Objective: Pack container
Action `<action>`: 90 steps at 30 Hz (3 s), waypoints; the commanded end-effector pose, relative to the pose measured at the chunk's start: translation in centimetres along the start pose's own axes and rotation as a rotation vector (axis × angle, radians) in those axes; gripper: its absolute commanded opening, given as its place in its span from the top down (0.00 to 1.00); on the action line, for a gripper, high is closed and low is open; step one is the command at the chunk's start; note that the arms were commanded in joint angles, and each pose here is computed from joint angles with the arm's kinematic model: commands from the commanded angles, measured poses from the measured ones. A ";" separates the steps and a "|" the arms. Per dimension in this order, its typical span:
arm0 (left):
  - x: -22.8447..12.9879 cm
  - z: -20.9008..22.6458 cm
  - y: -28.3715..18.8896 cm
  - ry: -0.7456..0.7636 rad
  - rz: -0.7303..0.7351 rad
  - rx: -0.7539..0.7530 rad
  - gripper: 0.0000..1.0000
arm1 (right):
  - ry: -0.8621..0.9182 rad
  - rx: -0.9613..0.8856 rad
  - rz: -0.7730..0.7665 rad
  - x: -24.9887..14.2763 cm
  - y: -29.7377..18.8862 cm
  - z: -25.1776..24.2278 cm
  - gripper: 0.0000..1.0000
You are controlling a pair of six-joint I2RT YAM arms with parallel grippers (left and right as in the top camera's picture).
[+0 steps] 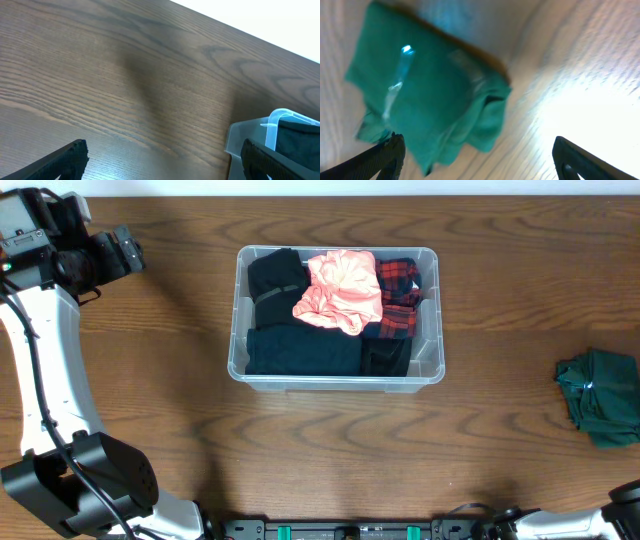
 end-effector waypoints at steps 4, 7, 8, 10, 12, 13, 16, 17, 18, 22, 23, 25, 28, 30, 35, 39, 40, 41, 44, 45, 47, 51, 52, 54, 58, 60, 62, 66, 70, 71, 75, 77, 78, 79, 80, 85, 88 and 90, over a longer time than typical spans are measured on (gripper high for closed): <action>0.0 -0.2 -0.3 0.014 -0.003 -0.013 0.02 | -0.010 -0.015 0.027 0.4 2.2 -1.4 0.08; 0.0 -0.2 -0.3 0.014 -0.003 -0.013 0.02 | -0.018 -0.010 0.022 0.7 3.0 -1.5 0.09; 0.0 -0.2 -0.3 0.014 -0.003 -0.013 0.02 | -0.028 -0.004 0.014 0.9 3.2 -1.5 0.09; 0.0 -0.2 -0.3 0.014 -0.003 -0.013 0.02 | -0.050 0.003 -0.002 1.3 3.4 -1.5 0.09; 0.0 -0.2 -0.3 0.014 -0.003 -0.013 0.02 | -0.068 0.012 -0.018 1.6 3.6 -1.5 0.09; 0.0 -0.2 -0.3 0.014 -0.003 -0.013 0.02 | -0.075 0.017 -0.024 1.7 3.7 -1.5 0.09; 0.0 -0.2 -0.3 0.014 -0.003 -0.013 0.02 | -0.097 0.044 -0.036 2.1 4.5 -1.4 0.10; 0.0 -0.2 -0.3 0.014 -0.002 -0.014 0.02 | -0.102 0.056 -0.037 2.2 4.8 -1.3 0.11; 0.0 -0.2 -0.3 0.014 -0.003 -0.013 0.02 | -0.104 0.066 -0.035 2.2 5.1 -1.2 0.11; 0.0 -0.2 -0.3 0.014 -0.003 -0.013 0.02 | -0.112 0.096 0.001 1.9 6.9 -1.0 0.12; 0.0 -0.2 -0.3 0.014 -0.003 -0.013 0.02 | -0.116 0.112 0.008 1.9 7.3 -0.9 0.13; 0.0 -0.2 -0.3 0.014 -0.003 -0.013 0.02 | -0.136 0.151 0.018 1.7 8.1 -0.4 0.15; 0.0 -0.2 -0.3 0.014 -0.003 -0.013 0.02 | -0.149 0.212 0.037 1.5 9.2 0.5 0.18; 0.0 -0.2 -0.3 0.014 -0.003 -0.013 0.02 | -0.159 0.243 0.054 1.2 9.8 1.3 0.20; 0.0 -0.2 -0.3 0.014 -0.003 -0.013 0.02 | -0.206 0.337 0.084 0.7 10.5 4.4 0.29; 0.0 -0.2 -0.3 0.014 -0.003 -0.013 0.02 | -0.248 0.360 0.140 -0.3 11.0 6.8 0.53; 0.0 -0.2 -0.3 0.014 -0.003 -0.013 0.02 | -0.260 0.363 0.152 -0.5 11.2 7.4 0.60; 0.0 -0.2 -0.3 0.014 -0.003 -0.013 0.02 | -0.274 0.366 0.162 -0.7 11.3 7.9 0.67; 0.0 -0.2 -0.3 0.014 -0.003 -0.013 0.02 | -0.297 0.372 0.177 -1.1 11.5 9.0 0.90; 0.0 -0.2 -0.3 0.014 -0.003 -0.013 0.02 | -0.302 0.374 0.183 -1.2 11.6 9.4 0.96; 0.0 -0.2 -0.3 0.014 -0.003 -0.013 0.02 | -0.317 0.385 0.192 -1.5 11.5 10.1 0.99; 0.0 -0.2 -0.3 0.014 -0.003 -0.013 0.02 | -0.362 0.411 0.181 -1.7 10.3 12.1 0.99; 0.0 -0.2 -0.3 0.014 -0.003 -0.013 0.02 | -0.383 0.418 0.166 -1.6 9.7 12.8 0.99; 0.0 -0.2 -0.3 0.014 -0.003 -0.013 0.02 | -0.416 0.429 0.132 -1.5 8.1 14.2 0.99; 0.0 -0.2 -0.3 0.014 -0.003 -0.013 0.02 | -0.511 0.462 0.033 -1.7 3.6 18.1 0.99; 0.0 -0.2 -0.3 0.014 -0.003 -0.013 0.02 | -0.558 0.486 -0.015 -2.6 0.8 20.3 0.99; 0.0 -0.2 -0.3 0.014 -0.003 -0.013 0.02 | -0.600 0.513 -0.057 -3.7 -1.8 22.3 0.99; 0.0 -0.2 -0.3 0.014 -0.003 -0.013 0.02 | -0.641 0.578 -0.118 -6.6 -6.6 25.8 0.99; 0.0 -0.2 -0.3 0.014 -0.003 -0.013 0.02 | -0.671 0.669 -0.166 -9.8 -10.8 28.7 0.99; 0.0 -0.2 -0.3 0.014 -0.003 -0.013 0.02 | -0.679 0.694 -0.176 -10.6 -11.8 29.4 0.99; 0.0 -0.2 -0.3 0.014 -0.003 -0.013 0.02 | -0.707 0.804 -0.215 -13.5 -15.3 31.5 0.99; 0.0 -0.2 -0.3 0.014 -0.003 -0.013 0.02 | -0.695 0.864 -0.228 -14.7 -17.0 32.4 0.99; 0.0 -0.2 -0.3 0.014 -0.003 -0.013 0.02 | -0.691 0.895 -0.230 -15.3 -17.7 32.9 0.99; 0.0 -0.2 -0.3 0.014 -0.003 -0.013 0.02 | -0.689 0.915 -0.227 -15.9 -18.2 33.3 0.99; 0.0 -0.2 -0.3 0.014 -0.003 -0.013 0.02 | -0.682 0.928 -0.222 -16.5 -18.6 33.7 0.99; 0.0 -0.2 -0.3 0.014 -0.003 -0.013 0.02 | -0.601 0.878 -0.194 -19.3 -18.3 35.4 0.99; 0.0 -0.2 -0.3 0.014 -0.003 -0.013 0.02 | -0.557 0.845 -0.200 -21.0 -18.1 36.3 0.99; 0.0 -0.2 -0.3 0.014 -0.003 -0.013 0.02 | -0.531 0.832 -0.199 -22.2 -18.0 36.9 0.99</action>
Point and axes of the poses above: each gripper's point midway between its finger pads, its own y axis out along the fingers, its own z axis along the line the jaws close on, x = y × z, the point moved 7 cm from there along -y, back along the fingers, and after that the axes turned 11 degrees about -y, right-handed, at the moved point
